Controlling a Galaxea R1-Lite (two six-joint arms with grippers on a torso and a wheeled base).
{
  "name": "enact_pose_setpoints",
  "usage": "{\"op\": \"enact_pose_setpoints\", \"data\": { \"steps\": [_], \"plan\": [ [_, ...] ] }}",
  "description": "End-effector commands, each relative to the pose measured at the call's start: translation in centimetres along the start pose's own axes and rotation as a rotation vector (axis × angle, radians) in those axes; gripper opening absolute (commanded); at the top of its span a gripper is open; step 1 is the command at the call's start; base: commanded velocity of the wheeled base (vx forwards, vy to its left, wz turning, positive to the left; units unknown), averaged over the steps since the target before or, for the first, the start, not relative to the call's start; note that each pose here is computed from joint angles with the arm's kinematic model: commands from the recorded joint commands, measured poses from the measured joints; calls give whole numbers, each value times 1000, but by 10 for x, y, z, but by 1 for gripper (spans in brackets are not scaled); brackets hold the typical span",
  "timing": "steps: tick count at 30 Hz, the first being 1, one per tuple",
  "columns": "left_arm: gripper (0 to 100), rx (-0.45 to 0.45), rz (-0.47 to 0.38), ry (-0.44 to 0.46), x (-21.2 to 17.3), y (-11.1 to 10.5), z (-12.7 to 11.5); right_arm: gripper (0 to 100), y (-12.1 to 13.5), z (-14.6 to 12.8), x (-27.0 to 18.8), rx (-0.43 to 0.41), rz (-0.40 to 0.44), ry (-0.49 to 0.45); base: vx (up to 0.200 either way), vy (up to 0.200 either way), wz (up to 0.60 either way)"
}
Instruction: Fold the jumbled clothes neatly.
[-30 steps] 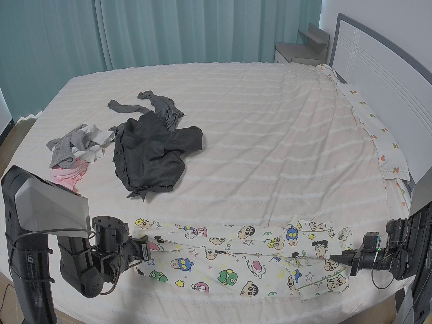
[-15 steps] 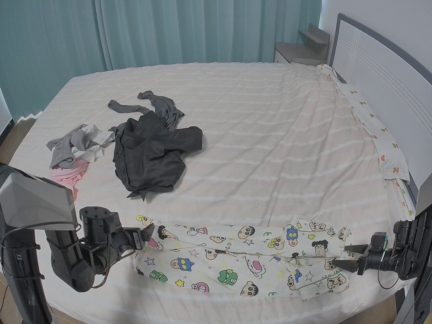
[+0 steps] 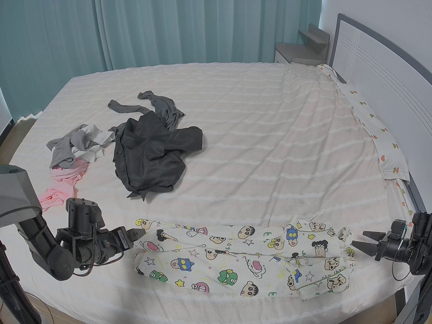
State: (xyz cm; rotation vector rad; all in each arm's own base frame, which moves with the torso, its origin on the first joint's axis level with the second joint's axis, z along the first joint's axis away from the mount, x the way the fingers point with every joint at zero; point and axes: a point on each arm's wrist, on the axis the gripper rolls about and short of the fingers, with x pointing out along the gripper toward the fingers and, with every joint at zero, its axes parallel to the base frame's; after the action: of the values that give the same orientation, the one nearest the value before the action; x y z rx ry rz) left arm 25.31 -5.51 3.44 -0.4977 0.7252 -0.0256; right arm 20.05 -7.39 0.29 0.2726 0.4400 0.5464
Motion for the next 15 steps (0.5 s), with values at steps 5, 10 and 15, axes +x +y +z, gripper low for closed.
{"op": "enact_pose_setpoints", "data": {
  "steps": [5, 10, 15],
  "plan": [
    [100, -401, 107, 280, 17, -61, 14, 100, 4, 10, -11, 44, -14, -47, 0, 0, 0],
    [100, -514, 173, 301, 47, -76, 27, 100, 5, 10, -11, 45, -13, -46, 0, 0, 0],
    [100, -536, 175, 294, 57, -82, 25, 100, 5, 9, -11, 47, -8, -44, 0, 0, 0]
  ]
}}
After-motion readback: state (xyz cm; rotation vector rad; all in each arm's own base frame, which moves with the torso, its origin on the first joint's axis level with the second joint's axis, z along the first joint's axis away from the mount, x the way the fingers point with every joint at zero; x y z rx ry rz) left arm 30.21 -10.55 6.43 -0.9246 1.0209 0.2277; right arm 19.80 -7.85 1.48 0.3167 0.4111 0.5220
